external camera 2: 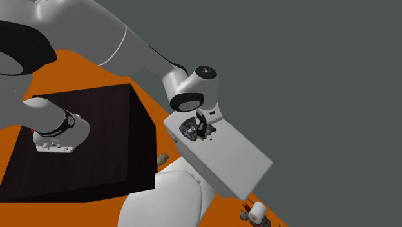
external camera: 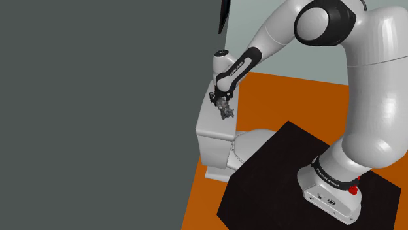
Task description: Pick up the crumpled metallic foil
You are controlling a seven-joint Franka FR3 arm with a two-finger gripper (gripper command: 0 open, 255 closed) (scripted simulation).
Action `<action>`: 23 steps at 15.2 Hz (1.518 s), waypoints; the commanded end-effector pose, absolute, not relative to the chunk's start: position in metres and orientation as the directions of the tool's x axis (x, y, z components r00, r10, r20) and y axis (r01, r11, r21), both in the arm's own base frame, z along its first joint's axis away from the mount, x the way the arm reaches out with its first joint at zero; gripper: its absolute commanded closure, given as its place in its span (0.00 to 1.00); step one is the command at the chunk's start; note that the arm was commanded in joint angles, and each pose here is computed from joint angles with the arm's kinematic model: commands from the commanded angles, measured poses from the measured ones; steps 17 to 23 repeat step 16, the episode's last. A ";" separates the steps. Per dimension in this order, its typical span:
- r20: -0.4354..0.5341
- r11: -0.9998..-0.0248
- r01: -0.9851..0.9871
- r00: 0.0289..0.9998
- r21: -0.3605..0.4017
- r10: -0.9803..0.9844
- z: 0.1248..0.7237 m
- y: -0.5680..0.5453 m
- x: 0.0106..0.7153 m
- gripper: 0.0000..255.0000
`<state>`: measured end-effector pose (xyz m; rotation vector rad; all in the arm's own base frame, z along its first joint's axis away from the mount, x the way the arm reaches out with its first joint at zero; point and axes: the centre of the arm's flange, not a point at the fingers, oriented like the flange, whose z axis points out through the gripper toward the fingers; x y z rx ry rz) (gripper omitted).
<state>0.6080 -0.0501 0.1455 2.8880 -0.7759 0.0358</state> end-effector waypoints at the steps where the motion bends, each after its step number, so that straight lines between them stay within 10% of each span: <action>1: 0.061 -0.854 -0.501 0.866 0.140 -0.497 0.153 -0.051 0.608 1.00; 23: 0.061 -0.854 -0.501 0.866 0.140 -0.497 0.222 -0.051 0.608 1.00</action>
